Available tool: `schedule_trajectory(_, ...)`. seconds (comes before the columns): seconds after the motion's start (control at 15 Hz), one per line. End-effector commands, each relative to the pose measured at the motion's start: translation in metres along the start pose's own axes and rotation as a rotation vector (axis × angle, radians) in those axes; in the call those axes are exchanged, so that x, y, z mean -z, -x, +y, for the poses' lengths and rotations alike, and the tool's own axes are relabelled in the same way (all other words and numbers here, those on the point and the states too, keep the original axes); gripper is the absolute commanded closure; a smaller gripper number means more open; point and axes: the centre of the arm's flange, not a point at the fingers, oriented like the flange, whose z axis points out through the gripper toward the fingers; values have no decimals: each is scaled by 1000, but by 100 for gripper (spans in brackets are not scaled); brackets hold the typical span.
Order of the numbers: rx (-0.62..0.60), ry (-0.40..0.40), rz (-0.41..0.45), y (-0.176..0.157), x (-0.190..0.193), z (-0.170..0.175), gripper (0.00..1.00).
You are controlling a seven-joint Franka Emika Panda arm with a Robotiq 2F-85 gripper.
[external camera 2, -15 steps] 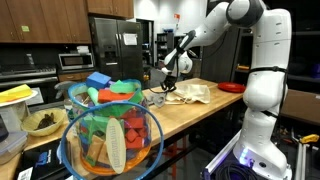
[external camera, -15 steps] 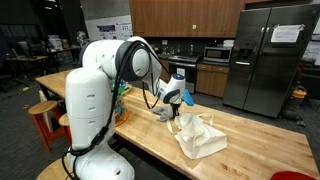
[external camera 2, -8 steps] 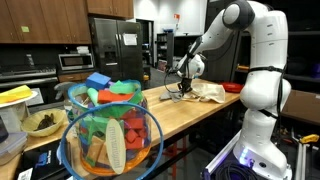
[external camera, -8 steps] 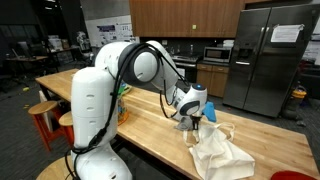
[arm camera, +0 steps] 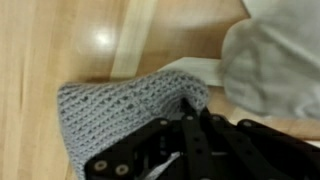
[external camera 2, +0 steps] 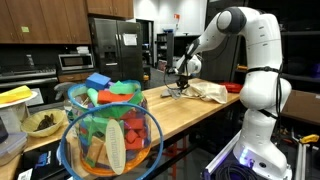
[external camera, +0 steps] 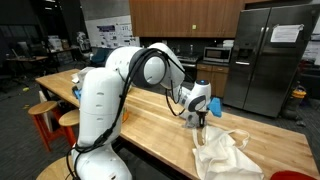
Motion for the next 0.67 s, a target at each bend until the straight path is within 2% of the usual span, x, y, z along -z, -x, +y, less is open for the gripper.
schedule_trajectory(0.0, -10, 21, 57, -30, -19, 50, 99)
schedule_trajectory(0.27, 7, -8, 109, -70, -47, 72, 99)
schedule_trajectory(0.6, 38, -42, 120, -91, -55, 84, 99)
